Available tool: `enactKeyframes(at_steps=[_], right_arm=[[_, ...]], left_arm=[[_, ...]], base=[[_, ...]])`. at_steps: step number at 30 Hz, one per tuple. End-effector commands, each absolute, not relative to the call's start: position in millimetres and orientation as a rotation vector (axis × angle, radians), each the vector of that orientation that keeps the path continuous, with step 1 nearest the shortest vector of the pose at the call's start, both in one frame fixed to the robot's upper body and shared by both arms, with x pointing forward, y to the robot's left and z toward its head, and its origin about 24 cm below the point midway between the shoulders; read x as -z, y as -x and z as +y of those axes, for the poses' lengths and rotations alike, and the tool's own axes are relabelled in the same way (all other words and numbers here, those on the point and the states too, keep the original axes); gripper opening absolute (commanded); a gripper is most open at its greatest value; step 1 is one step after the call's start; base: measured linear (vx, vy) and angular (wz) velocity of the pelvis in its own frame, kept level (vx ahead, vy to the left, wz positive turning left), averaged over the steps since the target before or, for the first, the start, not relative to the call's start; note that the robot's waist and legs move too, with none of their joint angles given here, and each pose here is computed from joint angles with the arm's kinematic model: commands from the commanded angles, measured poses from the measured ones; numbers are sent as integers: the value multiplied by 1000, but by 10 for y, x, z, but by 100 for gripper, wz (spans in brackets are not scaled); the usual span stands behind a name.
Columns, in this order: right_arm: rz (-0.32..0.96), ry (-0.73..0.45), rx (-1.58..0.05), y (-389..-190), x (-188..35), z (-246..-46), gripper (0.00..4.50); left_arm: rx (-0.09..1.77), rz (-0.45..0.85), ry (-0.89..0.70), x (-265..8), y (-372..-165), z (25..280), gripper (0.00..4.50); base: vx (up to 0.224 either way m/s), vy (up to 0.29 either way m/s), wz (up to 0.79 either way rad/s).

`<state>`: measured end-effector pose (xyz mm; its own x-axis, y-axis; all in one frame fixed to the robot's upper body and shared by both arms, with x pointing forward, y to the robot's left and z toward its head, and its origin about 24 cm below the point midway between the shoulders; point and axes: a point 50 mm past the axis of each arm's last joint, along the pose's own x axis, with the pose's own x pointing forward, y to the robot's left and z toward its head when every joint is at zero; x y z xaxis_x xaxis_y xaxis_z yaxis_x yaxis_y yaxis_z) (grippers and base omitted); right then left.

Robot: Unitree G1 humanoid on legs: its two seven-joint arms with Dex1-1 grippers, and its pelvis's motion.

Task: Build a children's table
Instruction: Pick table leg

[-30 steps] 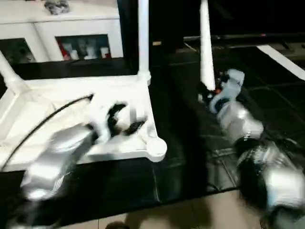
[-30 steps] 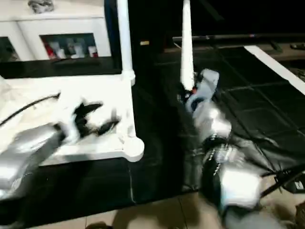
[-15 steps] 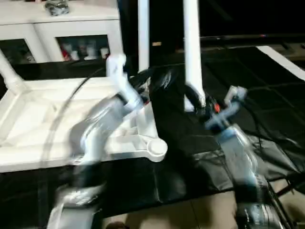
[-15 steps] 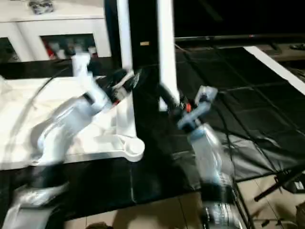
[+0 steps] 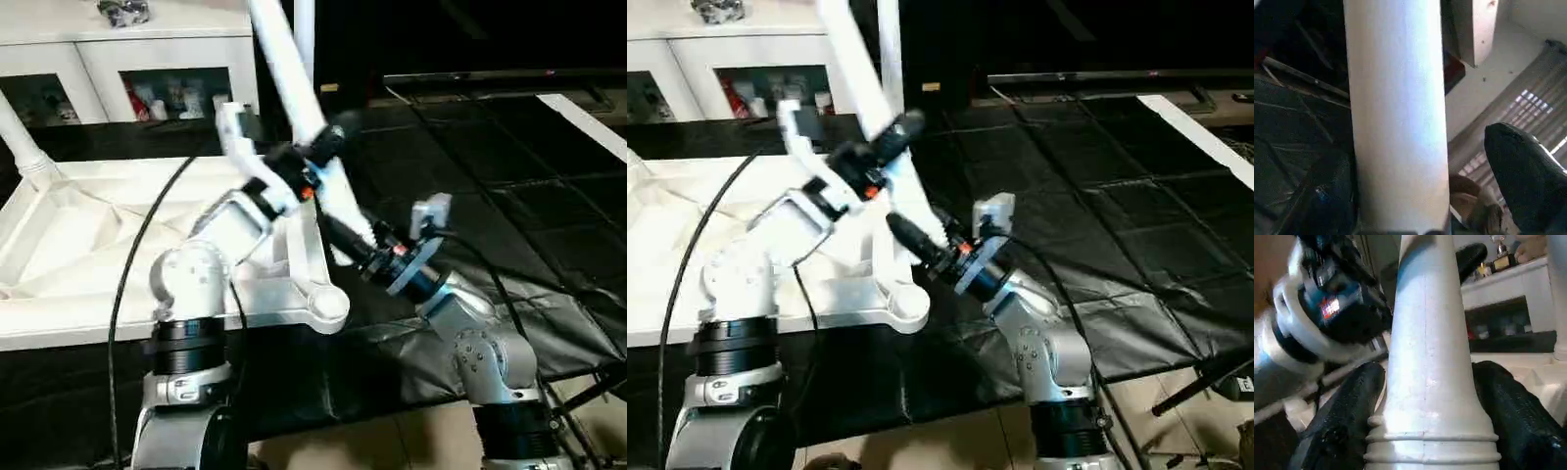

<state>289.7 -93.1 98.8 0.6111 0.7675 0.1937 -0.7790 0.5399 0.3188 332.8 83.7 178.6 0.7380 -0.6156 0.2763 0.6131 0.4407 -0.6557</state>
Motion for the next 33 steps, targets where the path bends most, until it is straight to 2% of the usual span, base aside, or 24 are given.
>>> enactKeyframes(at_steps=[1, 3, 6, 8, 11, 14, 20, 26, 27, 32, 33], right_arm=[[6, -315, -910, -2912, -949, -920, 270], [37, -256, -913, -2904, -903, -909, 270], [46, -241, -907, -2904, -899, -906, 270], [53, -214, -907, -2904, -901, -910, 270], [56, -188, -922, -2901, -902, -908, 270], [54, -168, -927, -2915, -905, -901, 270], [46, -156, -935, -2935, -936, -880, 270], [56, -172, -947, -2892, -930, -869, 270], [64, -180, -950, -2875, -913, -873, 326], [33, -179, -927, -2893, -929, -891, 360], [36, -213, -927, -2903, -930, -902, 372]], left_arm=[[779, -10, 833, -1844, -3314, 821, 363], [789, -11, 836, -1852, -3295, 821, 341], [792, -10, 838, -1851, -3286, 818, 319], [791, -12, 821, -1846, -3281, 815, 286], [779, 1, 780, -1818, -3276, 811, 274], [767, 28, 734, -1763, -3271, 814, 242], [724, 8, 749, -1777, -3309, 842, 201], [693, 9, 747, -1763, -3344, 857, 188], [684, 8, 743, -1767, -3359, 861, 188], [666, -2, 733, -1781, -3378, 888, 186], [646, -10, 718, -1784, -3391, 919, 186]], base=[[0, 0, 0], [0, 0, 0], [0, 0, 0], [0, 0, 0], [0, 0, 0], [0, 0, 0], [0, 0, 0], [0, 0, 0], [0, 0, 0], [0, 0, 0], [0, 0, 0]])
